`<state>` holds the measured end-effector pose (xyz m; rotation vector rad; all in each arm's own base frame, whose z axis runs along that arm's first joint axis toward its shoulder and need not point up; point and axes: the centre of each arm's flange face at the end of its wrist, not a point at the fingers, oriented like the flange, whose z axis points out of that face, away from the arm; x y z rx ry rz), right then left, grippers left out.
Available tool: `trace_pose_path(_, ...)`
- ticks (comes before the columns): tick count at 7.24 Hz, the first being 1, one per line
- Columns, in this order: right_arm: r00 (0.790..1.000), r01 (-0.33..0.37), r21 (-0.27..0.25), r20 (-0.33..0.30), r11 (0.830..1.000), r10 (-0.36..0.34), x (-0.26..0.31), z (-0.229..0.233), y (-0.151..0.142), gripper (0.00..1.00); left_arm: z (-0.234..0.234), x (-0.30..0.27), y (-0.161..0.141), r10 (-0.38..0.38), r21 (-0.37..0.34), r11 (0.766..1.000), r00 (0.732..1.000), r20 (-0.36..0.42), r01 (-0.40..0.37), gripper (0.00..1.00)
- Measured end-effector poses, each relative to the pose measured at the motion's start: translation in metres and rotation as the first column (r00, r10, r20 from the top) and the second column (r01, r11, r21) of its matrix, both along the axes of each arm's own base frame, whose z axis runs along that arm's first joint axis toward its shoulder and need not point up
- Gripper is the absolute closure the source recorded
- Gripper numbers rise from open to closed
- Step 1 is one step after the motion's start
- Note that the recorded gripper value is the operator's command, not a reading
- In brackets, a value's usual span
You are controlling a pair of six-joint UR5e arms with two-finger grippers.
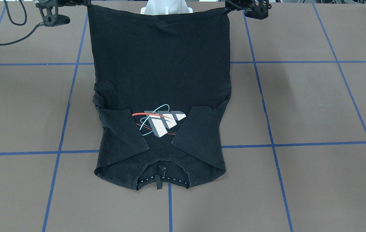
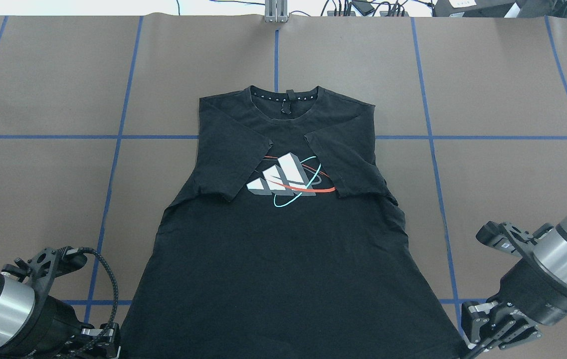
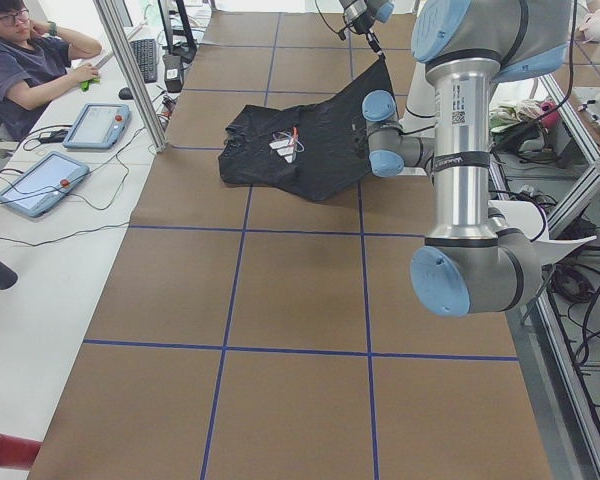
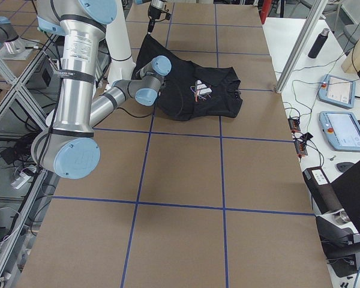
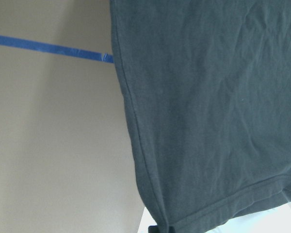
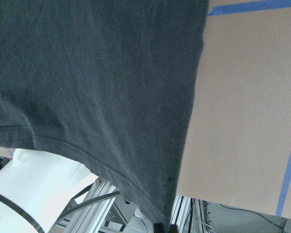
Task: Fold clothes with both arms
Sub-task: 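Lift the hem with both grippers and carry it toward the collar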
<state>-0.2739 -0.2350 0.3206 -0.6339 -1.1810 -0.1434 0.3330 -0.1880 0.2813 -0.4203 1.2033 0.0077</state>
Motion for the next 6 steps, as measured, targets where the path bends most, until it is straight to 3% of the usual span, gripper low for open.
trace_pose_path(1,0.998,-0.068,0.004,0.0,0.998,0.068,0.013,0.001,-0.02,1.0,-0.001,-0.005,-0.009,-0.024,-0.002,1.0,1.0,-0.001,0.024,1.0)
trace_pose_path(3,0.979,-0.204,0.025,0.02,0.979,0.204,0.033,-0.004,-0.069,1.0,-0.015,-0.023,-0.051,-0.14,0.014,0.99,0.989,-0.037,0.141,1.0)
trace_pose_path(6,0.942,-0.335,0.038,0.005,0.942,0.335,0.027,0.004,-0.145,1.0,-0.041,-0.032,-0.163,-0.362,0.04,0.929,0.928,-0.091,0.367,1.0)
